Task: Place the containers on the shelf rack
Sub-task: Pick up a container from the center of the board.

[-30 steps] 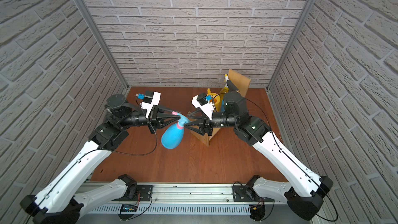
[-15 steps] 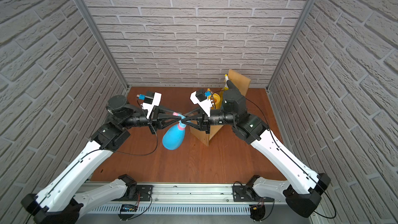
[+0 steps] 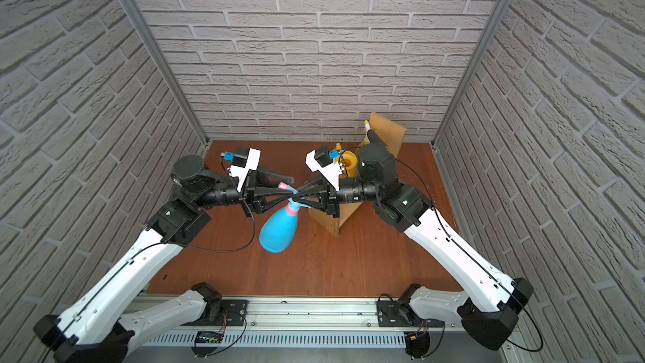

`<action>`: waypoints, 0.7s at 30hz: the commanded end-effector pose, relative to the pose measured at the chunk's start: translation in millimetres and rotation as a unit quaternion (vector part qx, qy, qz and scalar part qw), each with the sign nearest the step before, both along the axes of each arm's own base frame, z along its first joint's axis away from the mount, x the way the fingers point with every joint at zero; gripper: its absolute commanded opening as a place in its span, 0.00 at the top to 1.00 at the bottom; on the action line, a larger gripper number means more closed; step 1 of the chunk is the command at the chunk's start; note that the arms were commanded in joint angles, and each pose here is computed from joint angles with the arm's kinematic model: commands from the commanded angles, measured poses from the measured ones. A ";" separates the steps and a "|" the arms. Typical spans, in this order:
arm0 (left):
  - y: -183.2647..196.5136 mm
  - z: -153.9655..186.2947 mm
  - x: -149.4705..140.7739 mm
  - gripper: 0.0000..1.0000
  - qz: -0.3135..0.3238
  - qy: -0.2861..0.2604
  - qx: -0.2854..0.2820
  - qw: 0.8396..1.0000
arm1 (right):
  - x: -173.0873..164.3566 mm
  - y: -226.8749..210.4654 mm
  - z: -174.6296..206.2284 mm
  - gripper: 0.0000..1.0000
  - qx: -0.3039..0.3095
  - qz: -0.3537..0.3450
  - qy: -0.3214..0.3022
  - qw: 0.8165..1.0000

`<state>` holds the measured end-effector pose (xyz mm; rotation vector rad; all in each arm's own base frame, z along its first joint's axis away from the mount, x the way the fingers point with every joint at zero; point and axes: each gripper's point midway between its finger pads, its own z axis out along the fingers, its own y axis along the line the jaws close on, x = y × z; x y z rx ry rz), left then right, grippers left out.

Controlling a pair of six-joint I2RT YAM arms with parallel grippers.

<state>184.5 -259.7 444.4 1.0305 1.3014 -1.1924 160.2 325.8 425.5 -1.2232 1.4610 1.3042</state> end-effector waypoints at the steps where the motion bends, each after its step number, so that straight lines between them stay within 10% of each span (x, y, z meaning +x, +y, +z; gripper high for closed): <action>1: 6.4 19.7 4.2 0.14 0.035 -0.035 -0.033 0.998 | -4.6 -7.3 13.2 0.96 0.016 -0.013 -0.029 0.999; 6: 29.4 51.3 8.6 0.04 0.122 -0.076 -0.084 0.986 | 2.7 -24.4 11.9 0.97 0.022 -0.075 -0.050 0.996; 11: 98.4 63.2 35.9 0.02 0.339 -0.055 -0.162 0.925 | 12.3 -54.9 21.1 0.97 0.036 -0.175 -0.074 0.981; 21: 150.4 -89.5 99.4 0.02 0.521 0.216 -0.171 0.808 | 25.9 -115.6 67.5 0.96 0.058 -0.333 -0.105 0.935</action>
